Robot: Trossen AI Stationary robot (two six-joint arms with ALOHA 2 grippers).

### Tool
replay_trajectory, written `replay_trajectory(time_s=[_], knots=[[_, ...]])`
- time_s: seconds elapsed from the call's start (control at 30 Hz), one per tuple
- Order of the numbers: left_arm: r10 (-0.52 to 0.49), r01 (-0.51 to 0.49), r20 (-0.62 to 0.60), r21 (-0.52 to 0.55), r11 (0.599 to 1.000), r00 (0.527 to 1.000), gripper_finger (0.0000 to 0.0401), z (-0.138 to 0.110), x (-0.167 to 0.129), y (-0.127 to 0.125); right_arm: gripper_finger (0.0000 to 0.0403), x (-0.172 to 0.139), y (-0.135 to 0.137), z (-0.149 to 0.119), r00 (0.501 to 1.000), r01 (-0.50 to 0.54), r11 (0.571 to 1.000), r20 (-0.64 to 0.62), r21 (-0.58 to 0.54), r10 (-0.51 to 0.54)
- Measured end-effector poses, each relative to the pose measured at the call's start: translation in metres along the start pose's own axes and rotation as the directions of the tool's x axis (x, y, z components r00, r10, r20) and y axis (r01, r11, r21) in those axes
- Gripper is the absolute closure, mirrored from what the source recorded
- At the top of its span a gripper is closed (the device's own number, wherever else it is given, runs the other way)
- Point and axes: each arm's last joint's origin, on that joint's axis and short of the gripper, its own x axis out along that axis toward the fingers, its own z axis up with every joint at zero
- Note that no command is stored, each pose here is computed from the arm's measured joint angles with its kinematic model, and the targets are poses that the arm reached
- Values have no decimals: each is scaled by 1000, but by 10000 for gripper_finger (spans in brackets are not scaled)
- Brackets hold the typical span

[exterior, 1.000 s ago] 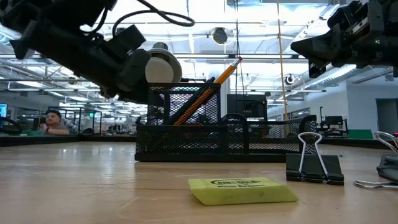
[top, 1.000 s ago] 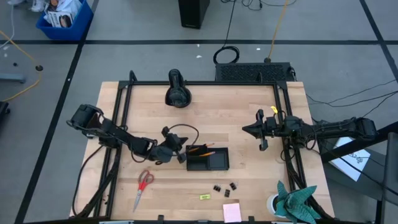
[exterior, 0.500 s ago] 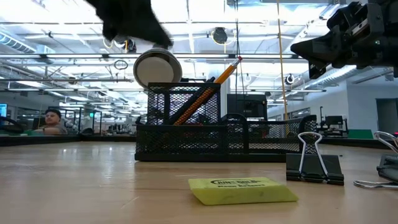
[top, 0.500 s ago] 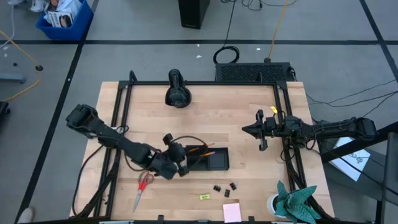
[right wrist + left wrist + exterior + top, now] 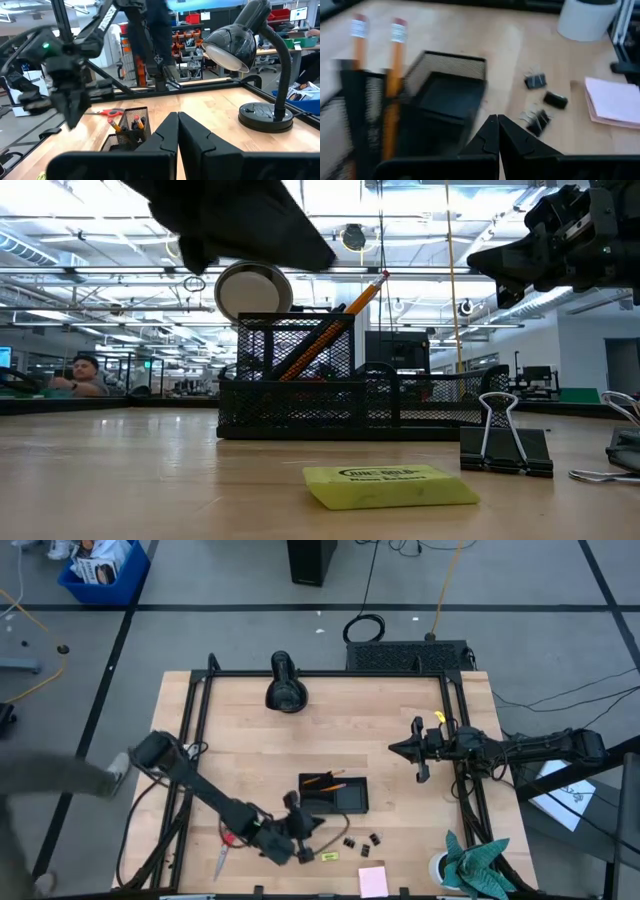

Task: Pick and place office supplies into organizer
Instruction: Put the red scissor into the desk organizer

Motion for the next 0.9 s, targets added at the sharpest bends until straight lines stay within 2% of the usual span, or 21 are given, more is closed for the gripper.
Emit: replay_trajectory(time_s=[0.2,0.47,0.6,0.73,0.9], knots=[[-33,34,-39,17,999,999,400,6,17,-31,399,0,0,0,1000,0,1000,4,0,0],[-47,45,-67,-32,998,997,396,4,7,-45,399,0,0,2,1000,-3,1000,16,0,3],[-45,44,-81,-11,999,996,399,-2,0,-50,399,0,0,1,1000,-3,1000,13,4,3],[92,-88,-74,57,994,993,399,-16,-16,-50,399,0,0,0,1000,-3,1000,4,22,3],[199,-207,-114,-62,976,973,399,-33,-46,-47,399,0,0,0,1000,-4,1000,3,22,3]])
